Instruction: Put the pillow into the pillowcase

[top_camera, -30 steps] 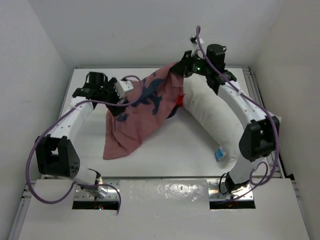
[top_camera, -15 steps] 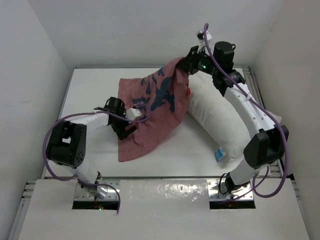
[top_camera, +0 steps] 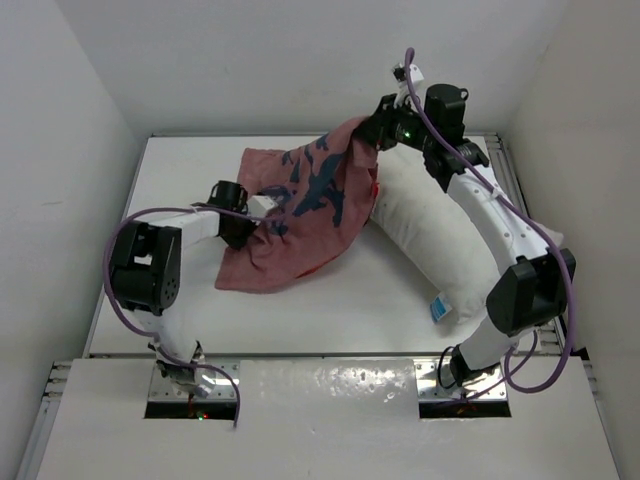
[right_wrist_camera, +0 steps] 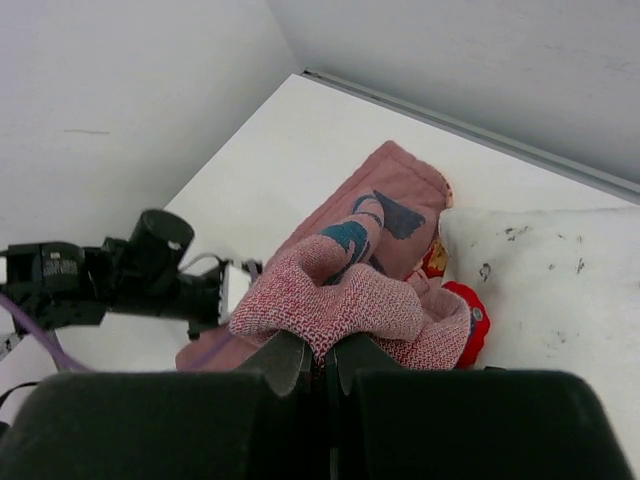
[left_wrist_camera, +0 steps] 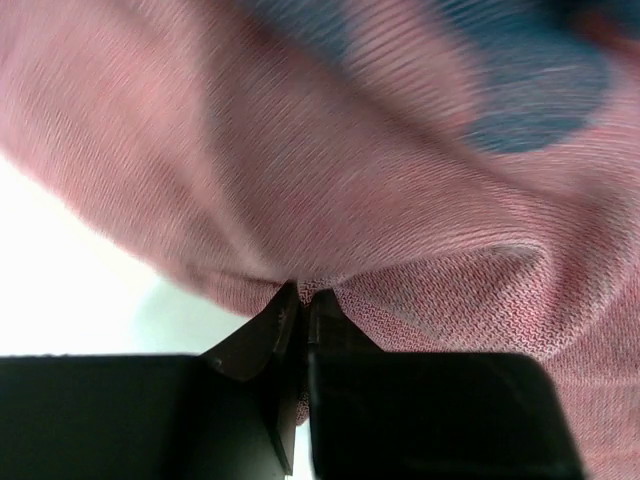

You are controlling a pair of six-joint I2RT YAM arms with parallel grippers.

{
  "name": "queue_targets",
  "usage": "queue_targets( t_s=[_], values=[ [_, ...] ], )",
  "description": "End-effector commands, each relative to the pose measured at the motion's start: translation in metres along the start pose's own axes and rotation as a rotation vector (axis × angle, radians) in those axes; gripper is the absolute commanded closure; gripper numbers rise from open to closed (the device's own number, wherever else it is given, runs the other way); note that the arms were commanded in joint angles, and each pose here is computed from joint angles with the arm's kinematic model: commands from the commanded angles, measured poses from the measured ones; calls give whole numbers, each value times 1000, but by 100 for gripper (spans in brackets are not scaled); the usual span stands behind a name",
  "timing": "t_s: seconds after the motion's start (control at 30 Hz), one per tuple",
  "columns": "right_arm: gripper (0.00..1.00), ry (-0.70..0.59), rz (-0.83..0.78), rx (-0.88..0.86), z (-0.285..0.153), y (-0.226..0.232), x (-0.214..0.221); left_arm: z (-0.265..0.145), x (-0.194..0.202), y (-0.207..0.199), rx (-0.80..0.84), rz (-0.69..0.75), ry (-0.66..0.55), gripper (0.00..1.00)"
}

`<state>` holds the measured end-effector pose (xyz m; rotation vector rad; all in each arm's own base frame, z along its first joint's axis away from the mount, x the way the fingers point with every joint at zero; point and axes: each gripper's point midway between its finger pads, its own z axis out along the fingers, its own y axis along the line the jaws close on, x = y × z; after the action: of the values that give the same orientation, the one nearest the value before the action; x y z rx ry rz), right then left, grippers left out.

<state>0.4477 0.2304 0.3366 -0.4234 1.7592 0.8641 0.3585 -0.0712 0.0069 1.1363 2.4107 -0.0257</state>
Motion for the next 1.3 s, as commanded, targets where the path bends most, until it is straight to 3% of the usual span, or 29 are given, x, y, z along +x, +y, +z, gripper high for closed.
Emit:
queue_targets(
  t_s=[0.0,0.1,0.2,0.23,0.27,0.33,0.37,0.4,0.43,0.5,0.63,0.67,0.7,0.73,0.77,0.83,0.9,1.0,1.1,1.2,1.27],
  values=[
    [100,-3,-14,19,10,-9,-4,-20,30,67,-167,-132,76,100],
    [100,70,-37,-8,23,0,9,-64,62,157,-432,-189,119,100],
    [100,110,-136,-209,30,42,21,-112,92,236,-685,-251,145,100],
    [100,136,-130,-348,26,66,34,-133,83,263,-765,-282,104,96],
    [100,105,-135,-406,26,78,28,-143,88,278,-790,-318,87,89],
    [100,104,-129,-478,26,93,32,-157,72,293,-798,-351,6,62],
    [100,99,-128,-501,27,96,31,-166,50,301,-783,-335,-68,31],
    [100,78,-124,-510,29,99,26,-170,37,301,-769,-320,-106,24],
    [100,81,-109,-518,36,100,30,-171,23,298,-745,-305,-149,18],
    [100,80,-42,-543,49,102,35,-182,-18,288,-728,-251,-224,17],
    [100,39,89,-615,62,115,18,-195,-105,224,-559,-43,-404,20],
    [100,32,123,-618,70,111,20,-193,-136,189,-455,55,-485,30],
    [100,-5,153,-634,70,114,10,-213,-148,169,-434,120,-546,38],
    [100,-29,185,-598,77,106,7,-200,-150,137,-346,209,-548,51],
    [100,-38,209,-569,84,98,9,-214,-170,99,-263,307,-640,55],
    [100,-61,276,-451,99,74,10,-201,-166,52,-135,416,-673,56],
    [100,-29,357,-331,111,50,24,-200,-169,18,-80,471,-699,49],
    [100,-14,396,-181,122,23,32,-177,-165,-9,-6,408,-678,32],
    [100,27,370,-132,128,24,40,-174,-187,-1,-50,281,-733,14],
    [100,39,341,-126,130,34,44,-171,-205,2,-78,231,-777,3],
    [100,42,341,-139,132,40,46,-164,-214,-2,-79,239,-789,0]
  ],
)
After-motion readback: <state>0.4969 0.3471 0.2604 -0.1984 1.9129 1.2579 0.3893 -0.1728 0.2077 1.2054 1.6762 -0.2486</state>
